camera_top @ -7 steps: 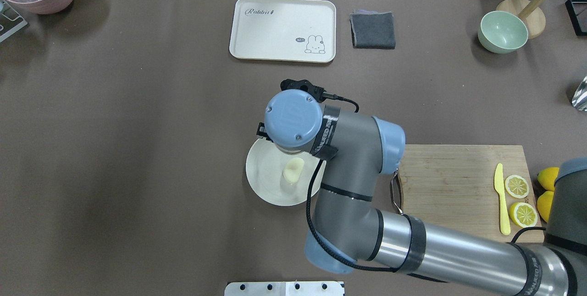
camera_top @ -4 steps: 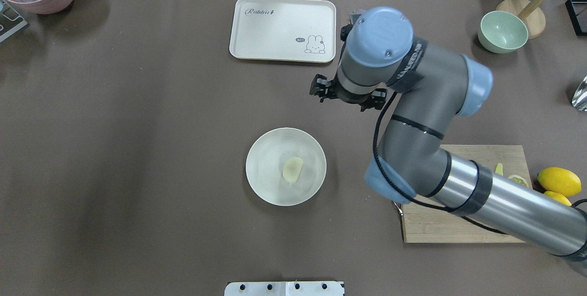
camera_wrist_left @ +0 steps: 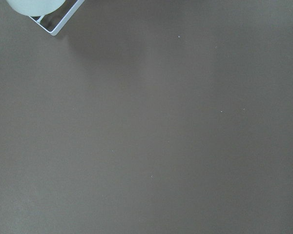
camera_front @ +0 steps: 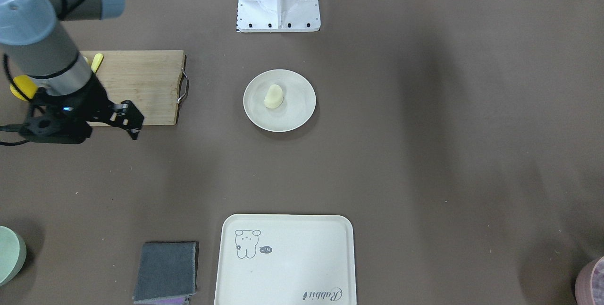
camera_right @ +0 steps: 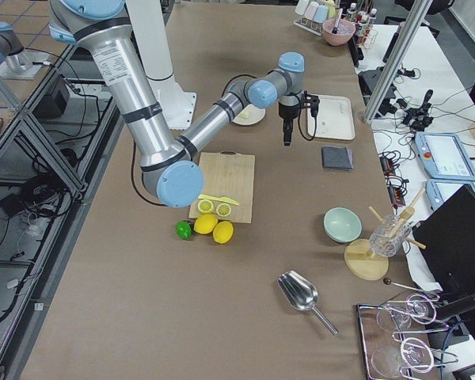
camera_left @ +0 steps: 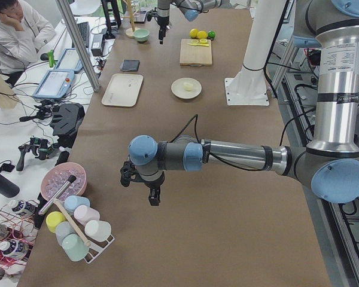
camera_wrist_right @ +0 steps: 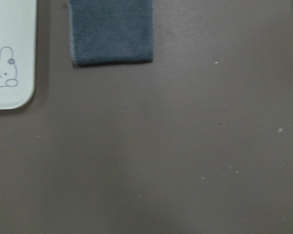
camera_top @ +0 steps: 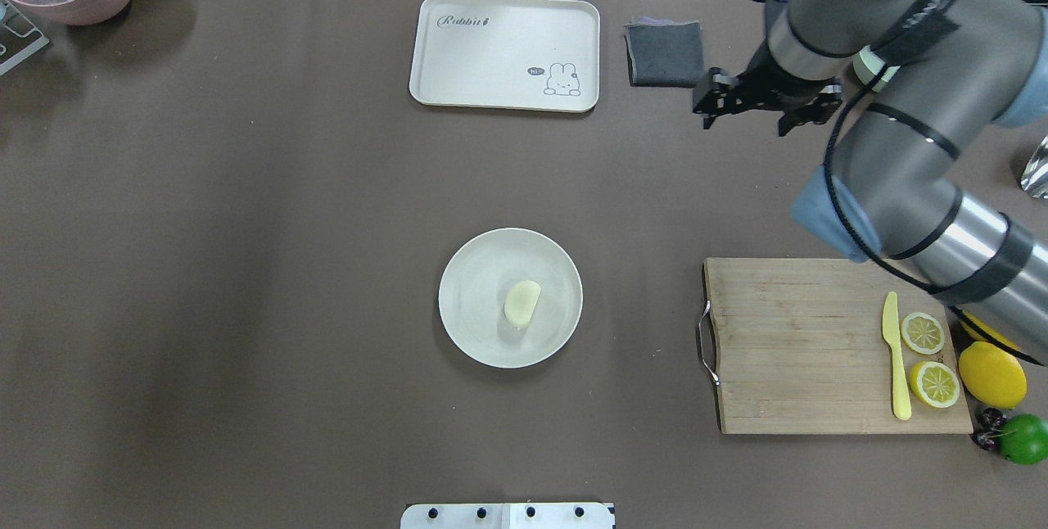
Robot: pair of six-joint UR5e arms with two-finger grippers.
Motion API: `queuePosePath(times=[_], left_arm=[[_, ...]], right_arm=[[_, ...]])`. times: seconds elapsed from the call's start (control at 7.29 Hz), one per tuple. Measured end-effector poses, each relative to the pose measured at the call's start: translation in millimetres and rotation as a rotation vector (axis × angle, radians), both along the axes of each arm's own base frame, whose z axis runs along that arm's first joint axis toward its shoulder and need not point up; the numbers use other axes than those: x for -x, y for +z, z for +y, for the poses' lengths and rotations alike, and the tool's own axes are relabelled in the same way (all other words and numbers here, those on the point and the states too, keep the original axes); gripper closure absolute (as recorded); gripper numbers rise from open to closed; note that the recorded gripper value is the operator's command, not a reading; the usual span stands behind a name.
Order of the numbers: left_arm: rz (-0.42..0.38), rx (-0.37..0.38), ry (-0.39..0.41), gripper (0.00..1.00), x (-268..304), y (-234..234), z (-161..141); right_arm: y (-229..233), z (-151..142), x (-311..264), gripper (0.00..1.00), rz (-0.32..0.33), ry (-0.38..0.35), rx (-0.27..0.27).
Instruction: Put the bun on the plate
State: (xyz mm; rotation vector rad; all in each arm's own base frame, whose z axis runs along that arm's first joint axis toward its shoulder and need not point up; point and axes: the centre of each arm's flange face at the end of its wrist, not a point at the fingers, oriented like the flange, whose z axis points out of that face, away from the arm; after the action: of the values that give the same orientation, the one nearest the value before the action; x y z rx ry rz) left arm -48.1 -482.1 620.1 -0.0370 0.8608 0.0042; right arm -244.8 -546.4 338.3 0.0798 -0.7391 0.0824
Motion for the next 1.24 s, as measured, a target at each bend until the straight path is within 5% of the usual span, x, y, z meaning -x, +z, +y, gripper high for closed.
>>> queuePosePath(times=[0.27,0.55,0.82,1.24], left_arm=[[-0.01,0.005,-0.003,0.02,1.3,1.3,0.0],[-0.022,0.002,-0.003,0.02,2.0,0.8,-0.8],[-0.025,0.0,-0.004,0.02,2.6,-0.3,-0.9],[-0.079,-0.009,-0.003,0.02,6.4,-0.2,-3.0]], right_arm=[[91.0,15.3,-119.5,0.0,0.025,-0.065,-0.013],[180.3,57.7,-215.1,0.0,0.063,-0.057,0.039],[225.0,89.5,-257.0,0.0,0.081,-0.069,0.062],[244.1,103.3,-265.4,0.0,0.094,-0.168,0.007]])
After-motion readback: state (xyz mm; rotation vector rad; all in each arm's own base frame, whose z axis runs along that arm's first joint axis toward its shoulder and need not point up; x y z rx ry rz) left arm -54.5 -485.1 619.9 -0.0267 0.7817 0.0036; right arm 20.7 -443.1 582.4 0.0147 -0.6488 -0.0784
